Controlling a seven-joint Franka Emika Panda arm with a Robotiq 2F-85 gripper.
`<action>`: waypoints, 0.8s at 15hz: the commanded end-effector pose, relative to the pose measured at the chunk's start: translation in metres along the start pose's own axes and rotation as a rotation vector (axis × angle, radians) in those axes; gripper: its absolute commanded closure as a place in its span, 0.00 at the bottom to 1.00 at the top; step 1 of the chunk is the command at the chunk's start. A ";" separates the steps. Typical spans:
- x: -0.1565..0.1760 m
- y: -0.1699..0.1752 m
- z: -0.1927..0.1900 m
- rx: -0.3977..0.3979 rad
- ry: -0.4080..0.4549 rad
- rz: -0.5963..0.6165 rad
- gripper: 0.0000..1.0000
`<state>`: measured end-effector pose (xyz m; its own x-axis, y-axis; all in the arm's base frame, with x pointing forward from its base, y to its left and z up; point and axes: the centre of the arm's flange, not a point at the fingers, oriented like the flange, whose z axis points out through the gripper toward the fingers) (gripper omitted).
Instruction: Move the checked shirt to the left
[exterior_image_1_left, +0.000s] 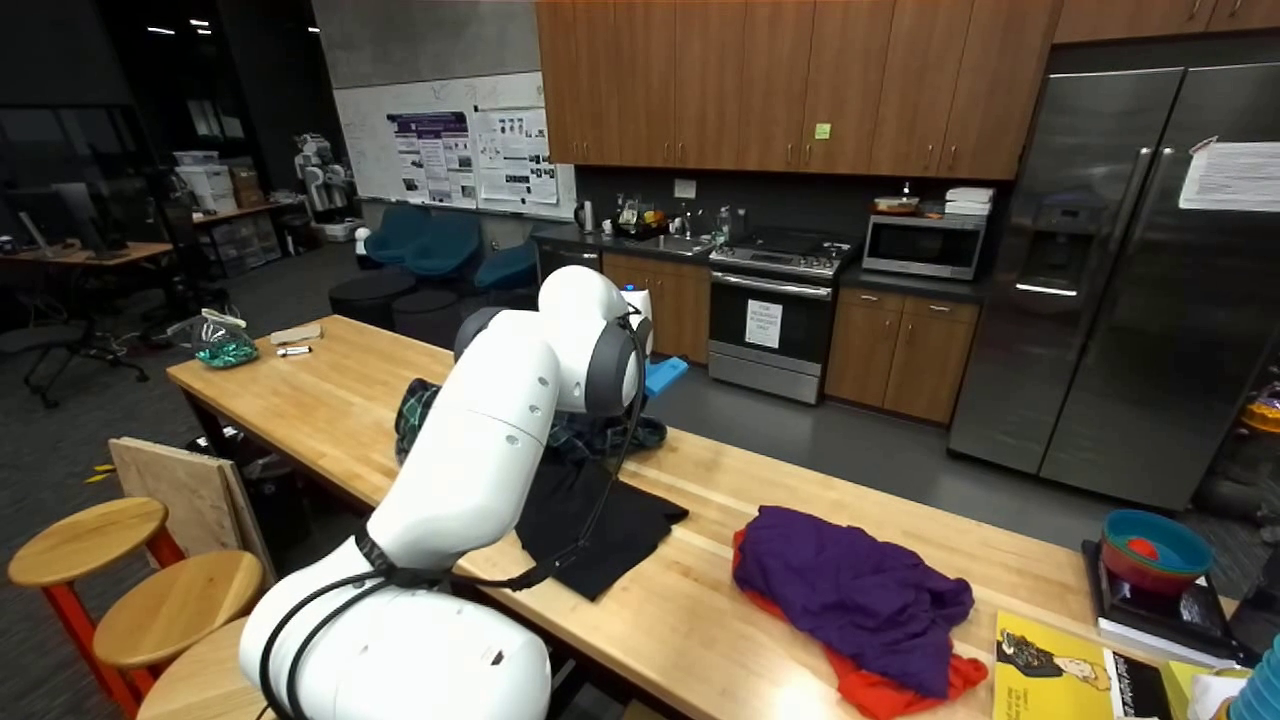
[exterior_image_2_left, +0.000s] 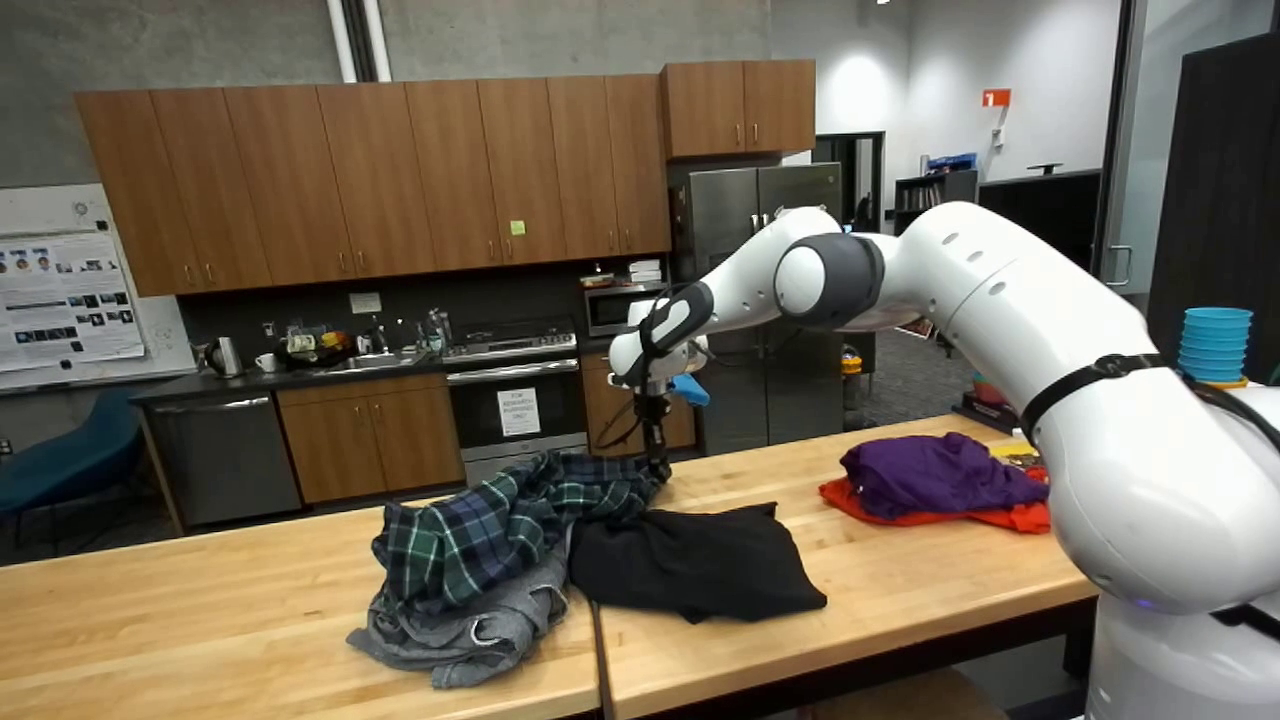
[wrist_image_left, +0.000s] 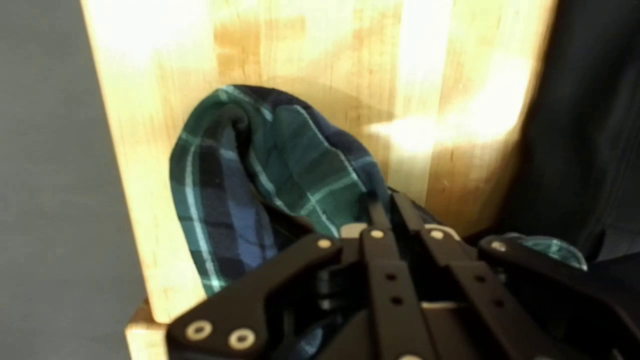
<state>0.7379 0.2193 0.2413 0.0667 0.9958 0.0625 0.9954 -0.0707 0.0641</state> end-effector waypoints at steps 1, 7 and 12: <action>0.001 0.012 -0.007 -0.003 -0.015 0.006 1.00; 0.018 0.019 -0.068 -0.108 -0.042 0.051 0.99; 0.075 0.010 -0.161 -0.300 -0.084 -0.033 0.99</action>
<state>0.7534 0.2545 0.3500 0.0770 0.9963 0.0369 0.9609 -0.0841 0.2640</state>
